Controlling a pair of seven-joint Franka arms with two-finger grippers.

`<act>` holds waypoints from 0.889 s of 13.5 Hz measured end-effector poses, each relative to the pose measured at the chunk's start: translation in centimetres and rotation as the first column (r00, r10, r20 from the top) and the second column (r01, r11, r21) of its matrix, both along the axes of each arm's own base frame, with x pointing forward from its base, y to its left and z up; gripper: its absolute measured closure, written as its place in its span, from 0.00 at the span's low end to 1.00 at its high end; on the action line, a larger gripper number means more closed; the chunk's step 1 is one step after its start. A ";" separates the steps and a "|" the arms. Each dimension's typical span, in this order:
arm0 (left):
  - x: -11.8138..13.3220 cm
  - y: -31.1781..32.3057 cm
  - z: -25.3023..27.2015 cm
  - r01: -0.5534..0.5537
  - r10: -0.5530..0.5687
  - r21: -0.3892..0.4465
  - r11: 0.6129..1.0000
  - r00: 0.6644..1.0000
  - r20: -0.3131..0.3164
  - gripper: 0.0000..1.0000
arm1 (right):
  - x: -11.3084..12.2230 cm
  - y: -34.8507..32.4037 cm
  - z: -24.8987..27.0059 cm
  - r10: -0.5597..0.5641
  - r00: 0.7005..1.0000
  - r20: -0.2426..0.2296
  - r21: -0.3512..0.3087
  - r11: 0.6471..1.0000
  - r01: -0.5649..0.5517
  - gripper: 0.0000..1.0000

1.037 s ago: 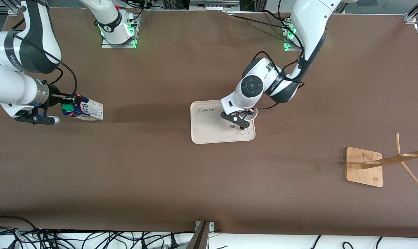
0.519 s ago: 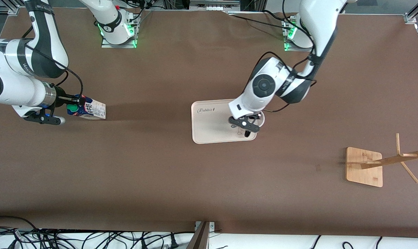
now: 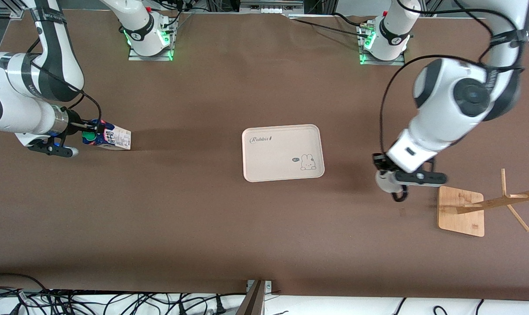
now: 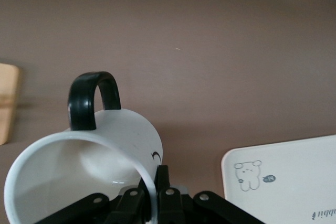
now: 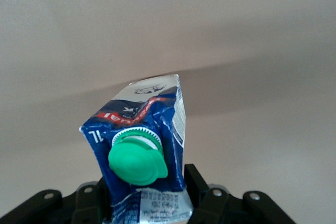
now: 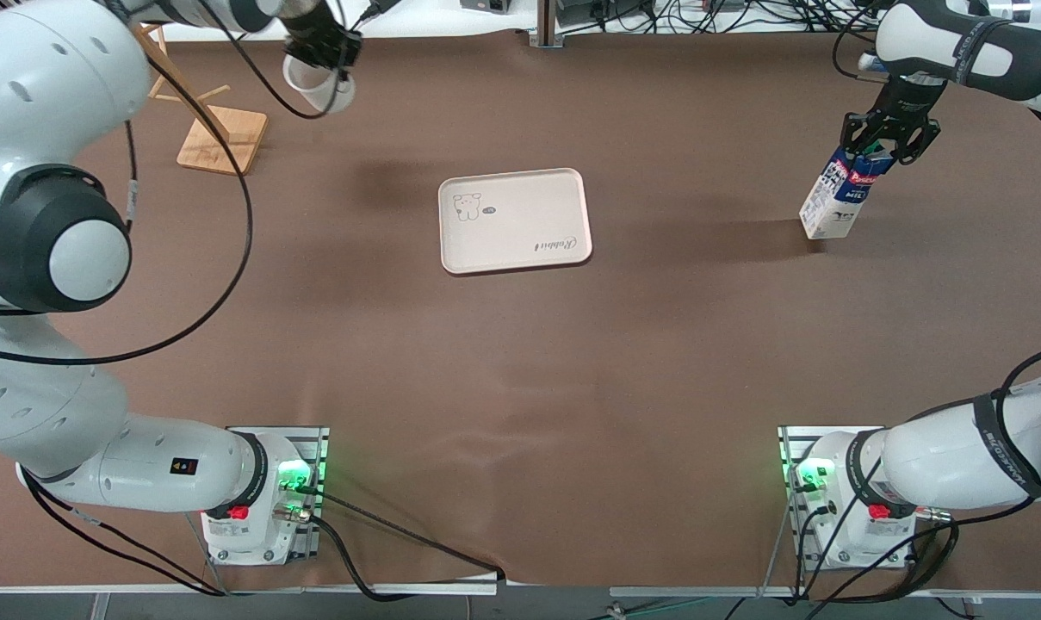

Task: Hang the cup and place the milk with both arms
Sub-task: 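Carry the mug to the wooden stand with the left gripper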

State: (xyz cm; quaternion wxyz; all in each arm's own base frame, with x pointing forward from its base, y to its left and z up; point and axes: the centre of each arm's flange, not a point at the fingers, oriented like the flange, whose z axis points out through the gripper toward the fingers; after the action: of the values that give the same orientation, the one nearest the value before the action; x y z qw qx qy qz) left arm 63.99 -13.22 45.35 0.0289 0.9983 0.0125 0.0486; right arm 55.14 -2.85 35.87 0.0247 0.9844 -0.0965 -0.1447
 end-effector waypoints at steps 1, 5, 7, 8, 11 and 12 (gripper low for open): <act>0.4 2.0 1.3 -0.031 0.031 0.007 0.999 1.000 -0.001 0.94 | -0.1 0.0 -0.4 0.000 1.000 0.006 0.000 1.000 0.000 0.45; 1.5 9.9 4.4 -0.065 0.065 0.046 0.997 0.998 0.011 0.94 | -0.4 0.0 -1.6 0.002 0.999 0.033 -0.001 1.000 -0.002 0.44; 1.6 12.6 4.4 -0.084 0.083 0.057 0.995 0.996 0.009 0.94 | -0.4 0.0 -2.0 0.003 0.999 0.043 -0.001 1.000 -0.003 0.42; 1.6 13.4 4.3 -0.090 0.090 0.061 0.994 0.996 0.008 0.94 | -0.4 0.0 -1.9 0.003 0.999 0.044 -0.001 1.000 -0.003 0.36; 1.6 15.4 4.1 -0.063 0.063 0.076 0.995 0.998 0.005 0.94 | -0.4 0.0 -0.8 0.001 0.999 0.042 0.000 1.000 -0.001 0.07; 1.6 16.3 4.1 -0.053 0.053 0.083 0.995 0.999 0.004 0.94 | -0.2 0.0 0.3 0.001 0.999 0.046 0.002 1.000 -0.001 0.00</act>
State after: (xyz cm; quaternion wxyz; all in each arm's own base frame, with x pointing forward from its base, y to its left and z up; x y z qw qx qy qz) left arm 65.57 3.09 49.42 -0.0137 0.9979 0.0368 0.0509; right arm 54.92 -2.84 36.15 0.0218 0.9876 -0.0962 -0.1222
